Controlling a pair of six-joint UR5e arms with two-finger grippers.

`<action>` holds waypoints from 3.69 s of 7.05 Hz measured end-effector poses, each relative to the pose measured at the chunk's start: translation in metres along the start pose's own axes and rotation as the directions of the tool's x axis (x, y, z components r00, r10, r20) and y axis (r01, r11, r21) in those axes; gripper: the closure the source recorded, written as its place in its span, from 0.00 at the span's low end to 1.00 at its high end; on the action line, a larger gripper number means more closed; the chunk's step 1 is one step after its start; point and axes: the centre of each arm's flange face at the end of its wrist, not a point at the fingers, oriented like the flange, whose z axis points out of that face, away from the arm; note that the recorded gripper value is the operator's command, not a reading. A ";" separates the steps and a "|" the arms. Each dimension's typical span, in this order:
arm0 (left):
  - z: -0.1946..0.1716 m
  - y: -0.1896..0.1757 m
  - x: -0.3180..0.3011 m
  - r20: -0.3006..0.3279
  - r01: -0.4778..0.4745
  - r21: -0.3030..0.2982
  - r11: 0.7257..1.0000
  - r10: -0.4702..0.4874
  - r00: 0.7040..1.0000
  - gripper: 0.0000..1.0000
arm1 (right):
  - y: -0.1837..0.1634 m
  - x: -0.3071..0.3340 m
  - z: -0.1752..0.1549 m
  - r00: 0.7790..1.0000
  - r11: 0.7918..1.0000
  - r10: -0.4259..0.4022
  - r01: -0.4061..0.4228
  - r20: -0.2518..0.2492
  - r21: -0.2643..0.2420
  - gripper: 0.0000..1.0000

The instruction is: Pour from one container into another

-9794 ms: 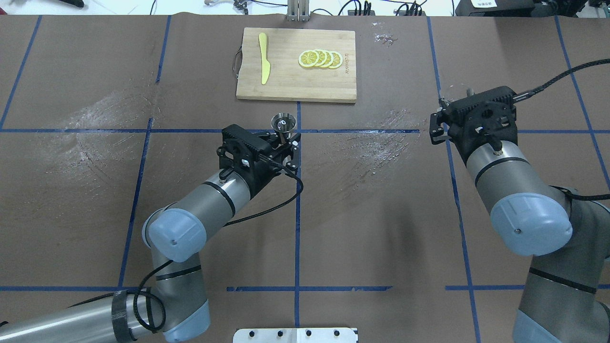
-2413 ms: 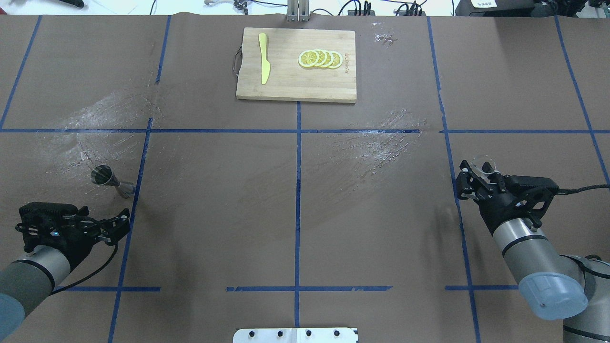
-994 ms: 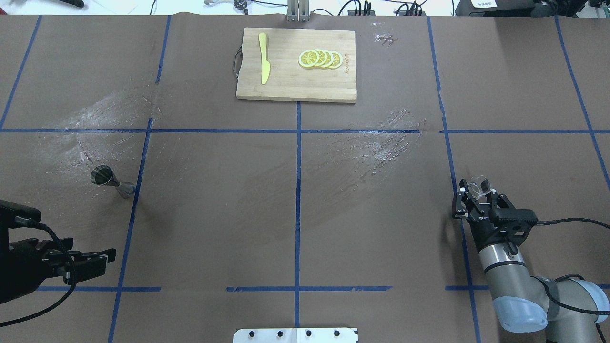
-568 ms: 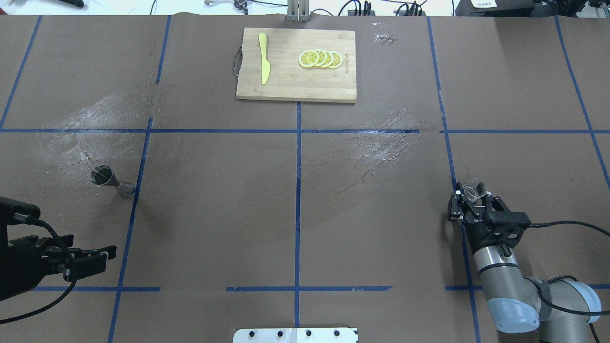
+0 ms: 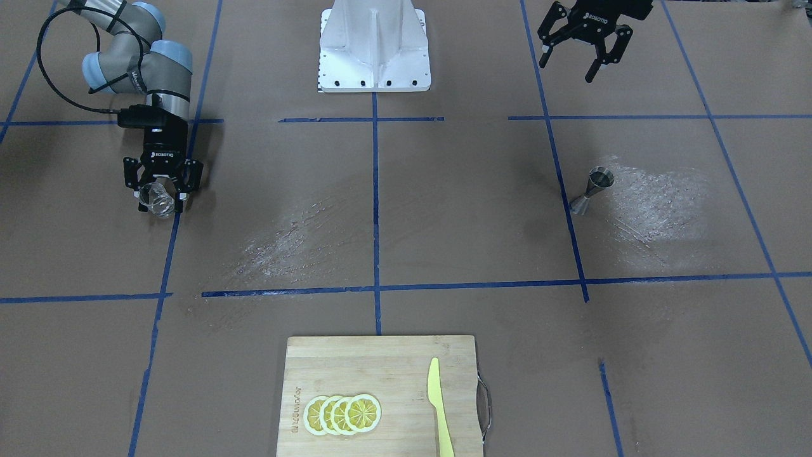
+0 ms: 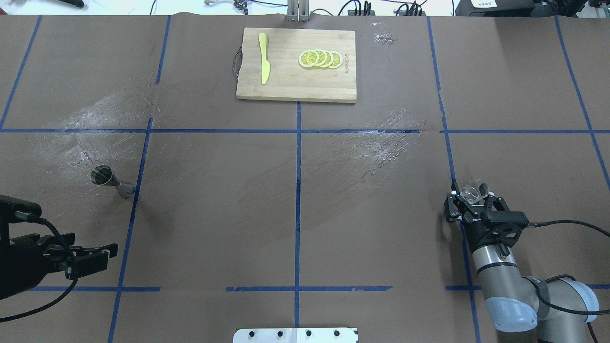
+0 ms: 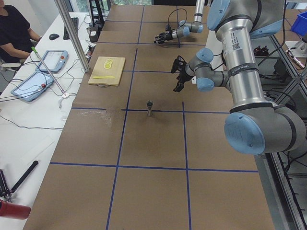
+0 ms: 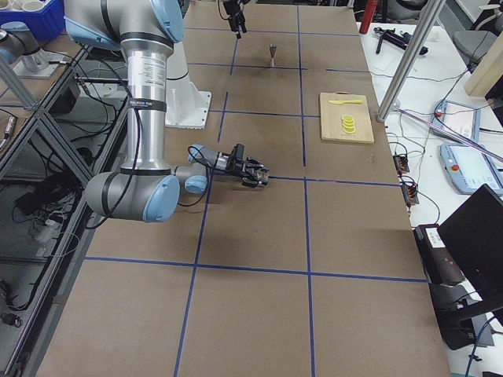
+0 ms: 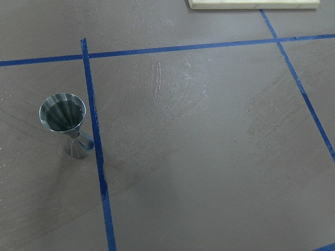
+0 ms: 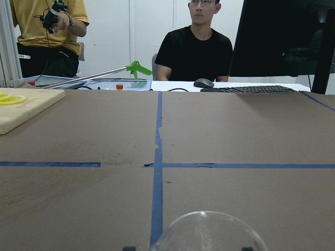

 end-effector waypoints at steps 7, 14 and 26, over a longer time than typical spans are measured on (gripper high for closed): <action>-0.002 -0.007 0.007 -0.026 0.012 -0.013 1.000 -0.013 1.000 0.00 | -0.019 0.012 -0.013 1.000 1.000 -0.007 0.008 0.012 -0.017 0.00; -0.022 -0.047 -0.009 -0.047 -0.069 -0.020 0.997 0.068 0.997 0.00 | -0.076 0.051 -0.091 0.994 0.929 0.009 0.033 0.111 -0.368 0.00; -0.071 -0.256 -0.181 0.241 -0.359 -0.247 0.900 0.417 0.876 0.00 | -0.329 0.167 -0.049 0.975 0.438 -0.099 0.224 0.201 -0.870 0.00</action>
